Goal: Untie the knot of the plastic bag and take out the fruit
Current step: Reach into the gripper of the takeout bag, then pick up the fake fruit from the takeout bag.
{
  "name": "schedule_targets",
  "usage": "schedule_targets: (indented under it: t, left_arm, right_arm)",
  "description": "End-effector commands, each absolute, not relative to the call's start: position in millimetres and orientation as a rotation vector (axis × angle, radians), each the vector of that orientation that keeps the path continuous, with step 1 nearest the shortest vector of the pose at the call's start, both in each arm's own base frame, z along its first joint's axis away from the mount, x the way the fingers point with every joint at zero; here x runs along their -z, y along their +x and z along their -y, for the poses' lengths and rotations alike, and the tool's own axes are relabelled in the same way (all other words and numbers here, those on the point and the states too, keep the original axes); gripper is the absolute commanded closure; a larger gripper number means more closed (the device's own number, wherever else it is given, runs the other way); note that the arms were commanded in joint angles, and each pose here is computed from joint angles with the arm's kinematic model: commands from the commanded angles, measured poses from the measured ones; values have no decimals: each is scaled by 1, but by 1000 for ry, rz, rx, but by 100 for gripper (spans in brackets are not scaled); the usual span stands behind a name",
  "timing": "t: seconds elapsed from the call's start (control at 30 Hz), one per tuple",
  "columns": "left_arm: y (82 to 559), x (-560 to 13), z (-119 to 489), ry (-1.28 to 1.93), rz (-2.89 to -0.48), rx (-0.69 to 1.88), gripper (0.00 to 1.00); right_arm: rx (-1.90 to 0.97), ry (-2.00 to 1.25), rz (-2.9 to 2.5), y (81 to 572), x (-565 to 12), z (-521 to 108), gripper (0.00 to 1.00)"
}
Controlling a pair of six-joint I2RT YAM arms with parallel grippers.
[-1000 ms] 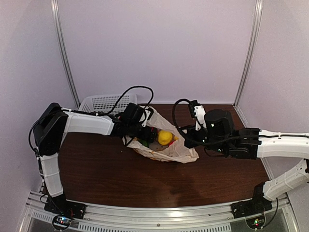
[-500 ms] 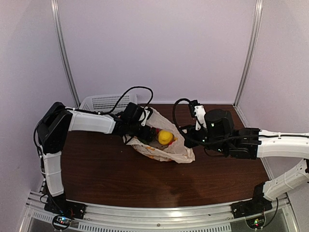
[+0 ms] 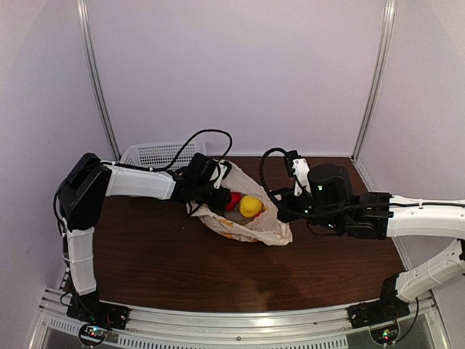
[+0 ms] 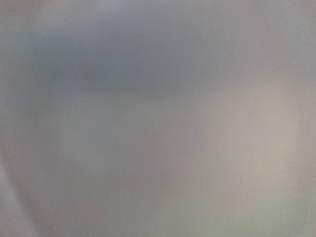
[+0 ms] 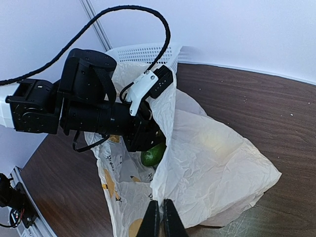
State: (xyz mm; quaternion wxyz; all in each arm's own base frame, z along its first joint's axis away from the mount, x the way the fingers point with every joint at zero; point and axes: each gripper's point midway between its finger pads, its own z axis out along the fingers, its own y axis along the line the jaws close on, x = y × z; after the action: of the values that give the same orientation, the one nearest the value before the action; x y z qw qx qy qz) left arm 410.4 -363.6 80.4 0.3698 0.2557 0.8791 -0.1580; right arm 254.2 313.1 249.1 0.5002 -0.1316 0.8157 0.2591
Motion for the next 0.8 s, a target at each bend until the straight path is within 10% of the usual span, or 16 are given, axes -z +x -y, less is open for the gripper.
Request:
schedule_targets:
  t: [0.0,0.77]
  left_arm:
    - [414,-84,361,653,-2253,409,54]
    - [326,-141,330,674,-2136,652,58]
  right_arm:
    - [-633,-317,-1977,254,-248,-313,97]
    - [-647,-313,-1963,257,-252,-317,98]
